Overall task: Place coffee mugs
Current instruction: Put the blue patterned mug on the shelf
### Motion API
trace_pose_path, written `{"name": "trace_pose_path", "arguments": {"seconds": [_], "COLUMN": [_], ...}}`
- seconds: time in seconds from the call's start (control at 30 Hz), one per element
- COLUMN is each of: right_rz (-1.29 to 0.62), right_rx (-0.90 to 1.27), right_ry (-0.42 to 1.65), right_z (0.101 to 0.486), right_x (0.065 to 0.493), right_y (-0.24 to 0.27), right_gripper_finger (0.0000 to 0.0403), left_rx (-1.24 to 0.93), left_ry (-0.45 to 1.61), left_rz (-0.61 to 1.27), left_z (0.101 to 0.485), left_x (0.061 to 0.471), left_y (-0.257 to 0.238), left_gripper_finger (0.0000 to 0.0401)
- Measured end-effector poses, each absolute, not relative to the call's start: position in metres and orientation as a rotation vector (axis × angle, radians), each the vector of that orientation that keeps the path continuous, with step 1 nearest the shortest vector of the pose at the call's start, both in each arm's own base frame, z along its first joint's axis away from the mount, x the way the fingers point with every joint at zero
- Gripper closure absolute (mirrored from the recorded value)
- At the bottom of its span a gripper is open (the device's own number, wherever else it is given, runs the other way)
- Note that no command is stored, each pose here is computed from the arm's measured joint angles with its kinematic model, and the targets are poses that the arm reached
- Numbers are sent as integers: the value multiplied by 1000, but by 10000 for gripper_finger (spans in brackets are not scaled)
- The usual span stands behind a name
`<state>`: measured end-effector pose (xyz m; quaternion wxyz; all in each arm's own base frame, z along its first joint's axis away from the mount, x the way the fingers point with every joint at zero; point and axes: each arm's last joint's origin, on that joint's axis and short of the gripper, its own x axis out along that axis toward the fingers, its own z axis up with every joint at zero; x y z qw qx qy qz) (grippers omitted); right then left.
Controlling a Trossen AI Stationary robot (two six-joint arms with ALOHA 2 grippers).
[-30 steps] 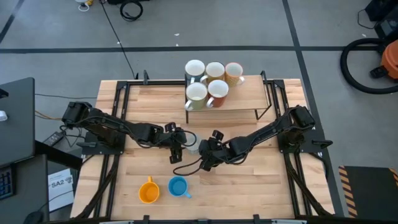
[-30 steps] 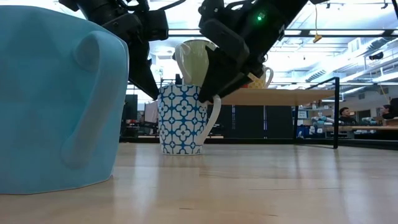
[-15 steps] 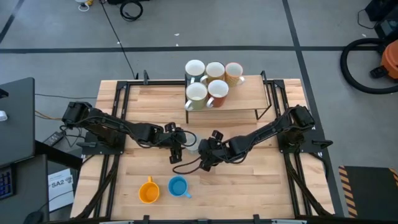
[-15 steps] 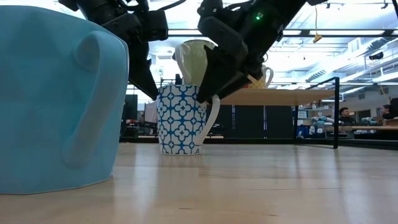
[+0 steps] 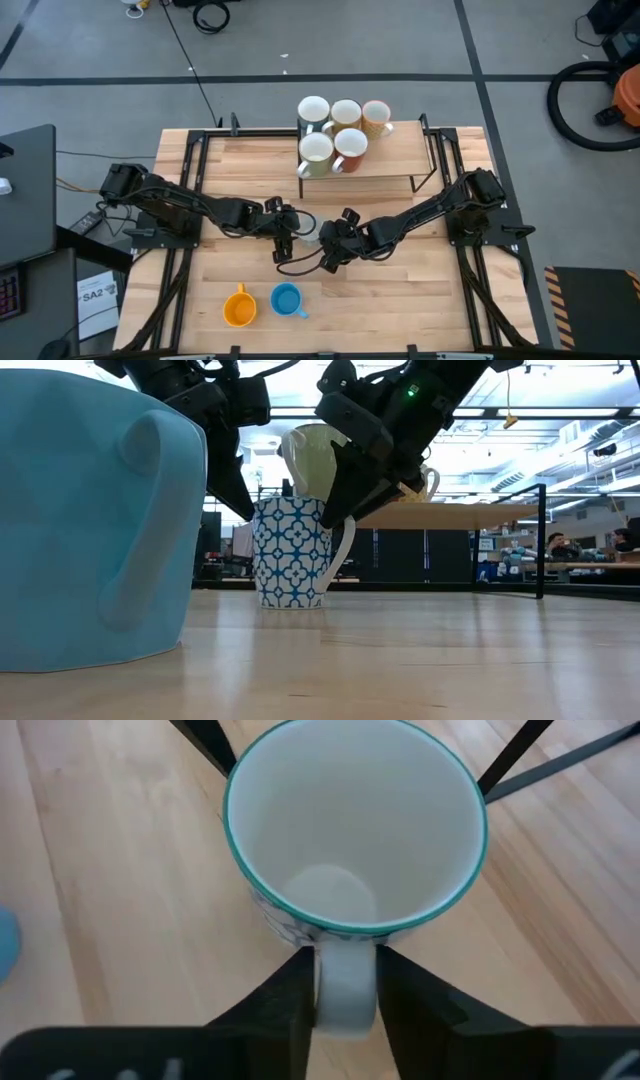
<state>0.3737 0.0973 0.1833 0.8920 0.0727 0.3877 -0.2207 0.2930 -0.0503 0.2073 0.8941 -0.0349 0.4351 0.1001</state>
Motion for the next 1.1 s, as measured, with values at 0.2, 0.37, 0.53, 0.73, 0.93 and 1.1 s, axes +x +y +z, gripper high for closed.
{"name": "trace_pose_path", "arguments": {"seconds": [0.2, 0.37, 0.53, 0.73, 0.93, 1.1], "right_rz": [-454, -457, -455, -443, -424, -416], "right_rx": [158, 174, 182, 191, 215, 247], "right_ry": [808, 805, 804, 799, 782, 796], "right_z": [184, 184, 184, 204, 239, 274], "right_x": [373, 374, 373, 364, 344, 315], "right_y": [97, 97, 97, 95, 90, 81], "right_gripper_finger": [321, 320, 319, 322, 322, 322], "left_rx": [-73, -72, -69, -71, -79, -86], "left_ry": [906, 906, 904, 883, 852, 830], "left_rz": [205, 207, 204, 202, 197, 191], "left_z": [207, 207, 208, 223, 246, 263], "left_x": [293, 293, 292, 282, 263, 246], "left_y": [-51, -50, -50, -48, -44, -41], "left_gripper_finger": [213, 213, 213, 213, 213, 213]}}
